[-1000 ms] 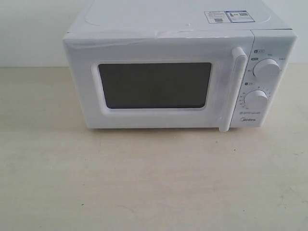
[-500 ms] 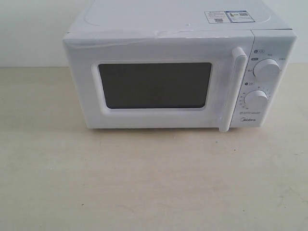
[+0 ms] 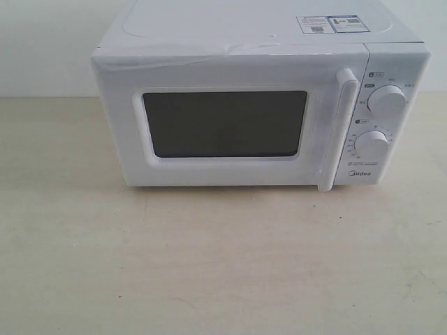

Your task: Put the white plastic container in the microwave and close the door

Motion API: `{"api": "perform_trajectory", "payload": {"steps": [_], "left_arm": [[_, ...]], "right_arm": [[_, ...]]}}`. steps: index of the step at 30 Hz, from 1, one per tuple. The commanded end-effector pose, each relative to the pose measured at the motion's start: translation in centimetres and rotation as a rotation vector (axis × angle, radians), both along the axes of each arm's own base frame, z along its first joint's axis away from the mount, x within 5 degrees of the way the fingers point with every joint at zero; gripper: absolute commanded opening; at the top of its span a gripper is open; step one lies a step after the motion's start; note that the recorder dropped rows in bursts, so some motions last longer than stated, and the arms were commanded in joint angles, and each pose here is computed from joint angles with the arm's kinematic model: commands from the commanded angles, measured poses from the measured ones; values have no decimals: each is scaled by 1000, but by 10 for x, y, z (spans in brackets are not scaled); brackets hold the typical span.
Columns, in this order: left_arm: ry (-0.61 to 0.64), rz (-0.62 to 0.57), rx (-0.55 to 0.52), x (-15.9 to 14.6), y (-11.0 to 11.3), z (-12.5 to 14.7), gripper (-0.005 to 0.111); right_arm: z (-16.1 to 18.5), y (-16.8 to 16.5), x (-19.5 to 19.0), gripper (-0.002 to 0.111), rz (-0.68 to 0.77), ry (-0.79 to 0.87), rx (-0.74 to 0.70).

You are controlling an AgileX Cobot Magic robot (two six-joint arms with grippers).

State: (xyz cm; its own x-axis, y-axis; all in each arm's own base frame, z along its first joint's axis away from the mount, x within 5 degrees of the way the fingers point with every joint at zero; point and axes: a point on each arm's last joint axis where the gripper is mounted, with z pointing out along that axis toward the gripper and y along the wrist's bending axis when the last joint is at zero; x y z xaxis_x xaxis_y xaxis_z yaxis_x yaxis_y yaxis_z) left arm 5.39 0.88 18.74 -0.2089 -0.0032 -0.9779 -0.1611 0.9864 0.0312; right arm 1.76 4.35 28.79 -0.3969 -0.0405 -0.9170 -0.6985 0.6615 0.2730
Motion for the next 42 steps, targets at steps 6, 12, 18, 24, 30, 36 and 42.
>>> {"api": "perform_trajectory", "payload": {"steps": [6,12,18,24,30,36,42], "left_arm": [[-4,5,-5,0,0,-1,4],[-4,5,-5,0,0,-1,4],[-4,5,-5,0,0,-1,4],[-4,5,-5,0,0,-1,4],[-4,5,-5,0,0,-1,4],[-4,5,-5,0,0,-1,4],[-4,5,-5,0,0,-1,4]], "right_arm": [[-3,-6,5,0,-22,-143,-154],[-1,-11,18,0,-232,-240,-161],[-42,-21,36,0,-494,-288,-100],[-67,-32,37,0,-667,-399,80],[-78,-32,37,0,-670,-370,62],[-79,-31,37,0,-668,-350,71],[-95,-31,37,0,-650,-216,-45]]}}
